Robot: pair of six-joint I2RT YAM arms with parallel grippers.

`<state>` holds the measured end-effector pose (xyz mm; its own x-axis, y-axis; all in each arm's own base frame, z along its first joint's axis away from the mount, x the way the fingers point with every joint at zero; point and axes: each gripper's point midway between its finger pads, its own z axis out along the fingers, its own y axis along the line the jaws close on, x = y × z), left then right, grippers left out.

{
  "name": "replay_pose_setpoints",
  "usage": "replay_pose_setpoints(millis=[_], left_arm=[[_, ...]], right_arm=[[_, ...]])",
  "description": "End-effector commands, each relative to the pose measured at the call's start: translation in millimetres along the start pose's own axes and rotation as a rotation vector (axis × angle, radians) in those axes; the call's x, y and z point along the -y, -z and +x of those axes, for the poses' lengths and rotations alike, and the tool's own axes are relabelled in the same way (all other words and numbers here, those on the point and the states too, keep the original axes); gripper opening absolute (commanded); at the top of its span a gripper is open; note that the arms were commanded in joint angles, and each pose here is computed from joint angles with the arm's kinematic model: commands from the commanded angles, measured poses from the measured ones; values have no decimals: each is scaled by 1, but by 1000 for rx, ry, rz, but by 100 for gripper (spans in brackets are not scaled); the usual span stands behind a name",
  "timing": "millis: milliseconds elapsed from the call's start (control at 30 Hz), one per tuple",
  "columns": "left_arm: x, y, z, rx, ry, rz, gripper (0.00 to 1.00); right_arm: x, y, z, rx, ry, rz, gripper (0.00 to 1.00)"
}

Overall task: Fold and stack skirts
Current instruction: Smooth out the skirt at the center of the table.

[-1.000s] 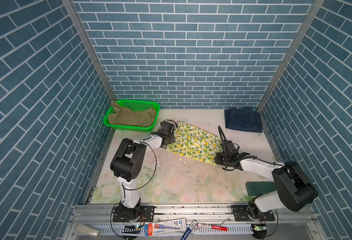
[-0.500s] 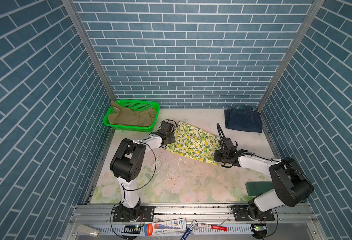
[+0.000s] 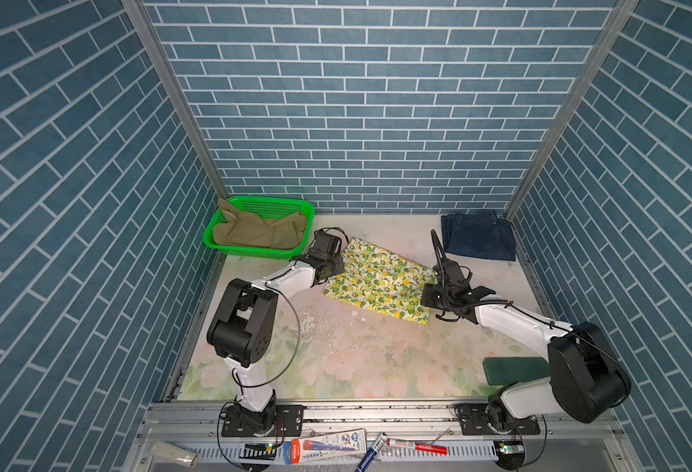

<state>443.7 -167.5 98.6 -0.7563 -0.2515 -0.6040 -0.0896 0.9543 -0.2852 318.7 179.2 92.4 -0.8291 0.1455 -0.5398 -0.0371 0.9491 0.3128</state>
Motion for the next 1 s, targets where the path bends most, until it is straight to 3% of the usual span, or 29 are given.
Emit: replay_pose_setpoints(millis=[0, 333, 967], left_arm=[[1, 17, -12, 29, -15, -4, 0], [-11, 28, 3, 34, 0, -7, 0], [-49, -15, 62, -79, 6, -93, 0]], right_arm=[[0, 17, -13, 30, 16, 22, 0], [5, 29, 3, 16, -11, 6, 0], [22, -13, 78, -137, -71, 21, 0]])
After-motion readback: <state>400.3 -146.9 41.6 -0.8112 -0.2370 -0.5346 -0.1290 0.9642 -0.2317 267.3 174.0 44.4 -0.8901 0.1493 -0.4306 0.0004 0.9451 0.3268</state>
